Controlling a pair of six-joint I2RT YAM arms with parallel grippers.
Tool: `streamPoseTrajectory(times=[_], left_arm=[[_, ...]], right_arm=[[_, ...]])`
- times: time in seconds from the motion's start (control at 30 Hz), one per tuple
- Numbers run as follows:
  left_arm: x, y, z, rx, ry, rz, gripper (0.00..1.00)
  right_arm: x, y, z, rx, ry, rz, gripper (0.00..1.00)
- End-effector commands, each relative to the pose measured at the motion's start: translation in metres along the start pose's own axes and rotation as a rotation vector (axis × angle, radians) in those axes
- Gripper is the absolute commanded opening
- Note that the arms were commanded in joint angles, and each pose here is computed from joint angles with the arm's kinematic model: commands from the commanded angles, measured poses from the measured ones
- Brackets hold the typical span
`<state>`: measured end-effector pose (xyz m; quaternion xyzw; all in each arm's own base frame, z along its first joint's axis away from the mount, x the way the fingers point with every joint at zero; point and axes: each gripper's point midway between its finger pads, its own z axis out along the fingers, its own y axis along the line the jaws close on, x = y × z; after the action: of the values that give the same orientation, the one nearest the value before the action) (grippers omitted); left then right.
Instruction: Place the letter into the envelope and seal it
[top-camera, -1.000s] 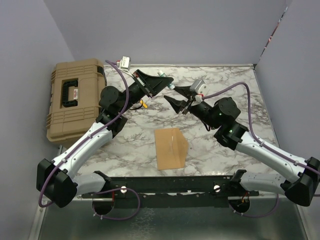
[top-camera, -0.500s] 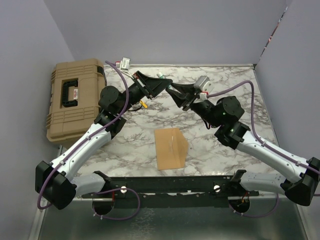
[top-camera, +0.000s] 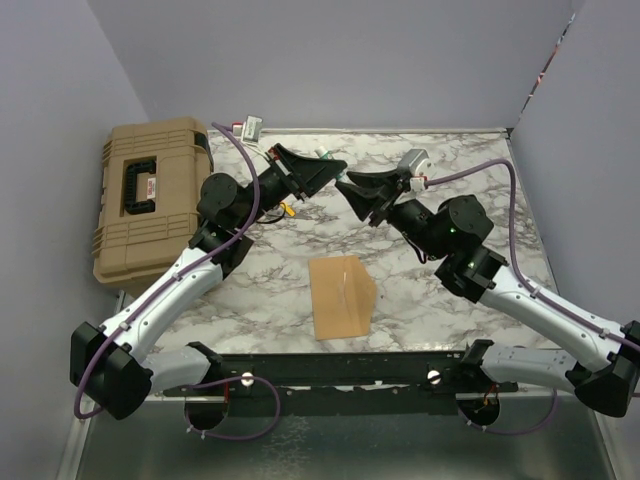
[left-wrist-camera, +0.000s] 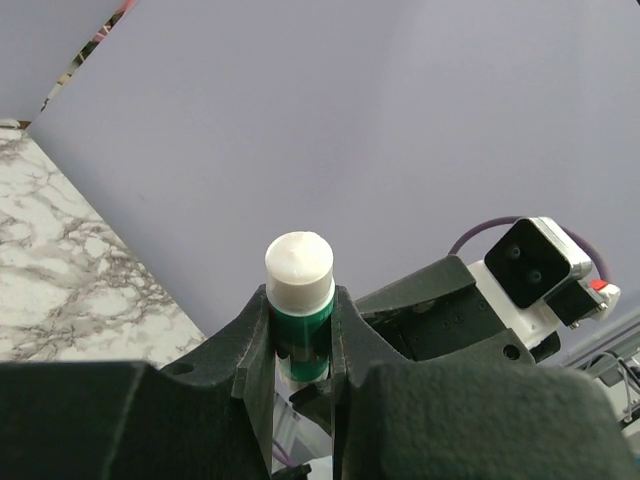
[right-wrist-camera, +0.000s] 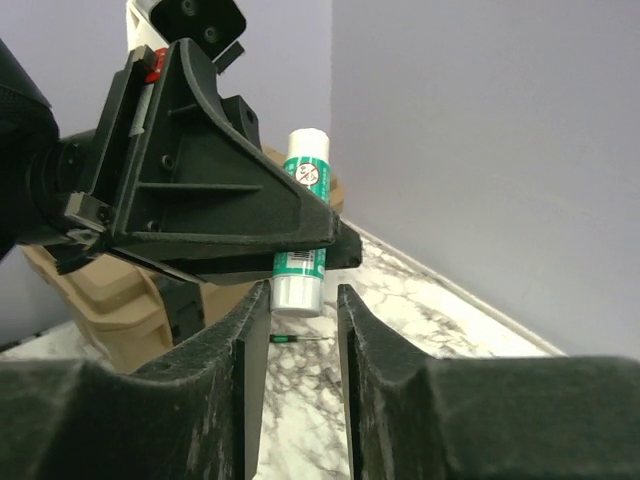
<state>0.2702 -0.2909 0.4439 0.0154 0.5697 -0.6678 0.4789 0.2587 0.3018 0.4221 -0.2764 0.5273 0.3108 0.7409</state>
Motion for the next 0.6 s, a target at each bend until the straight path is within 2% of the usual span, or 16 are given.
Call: streamPoseTrajectory(times=[0.0,0.07,0.1,0.2,0.33,0.57], left_arm=[[0.002,-0.017,-0.002,0.074,0.011,0.034,0.00],[0.012,-0.021,0.000,0.092,0.030,0.042,0.00],[0.018,-0.023,0.002,0.100,0.041,0.046,0.00],[0.032,-0.028,0.007,0.117,0.070,0.041,0.00],[0.039,-0.027,0.012,0.114,0.075,0.053,0.00],[0.040,-0.033,0.016,0.145,0.082,0.137,0.00]], right_arm=[[0.007,-0.006,-0.008,0.045,0.038,0.040,0.25],[0.005,-0.006,-0.009,0.048,0.031,0.047,0.11],[0.004,-0.006,-0.010,0.046,0.024,0.055,0.07],[0.000,-0.005,-0.011,0.042,0.023,0.075,0.01],[-0.006,-0.002,-0.017,0.057,0.008,0.221,0.01],[-0.044,0.014,-0.027,0.000,-0.081,0.657,0.01]])
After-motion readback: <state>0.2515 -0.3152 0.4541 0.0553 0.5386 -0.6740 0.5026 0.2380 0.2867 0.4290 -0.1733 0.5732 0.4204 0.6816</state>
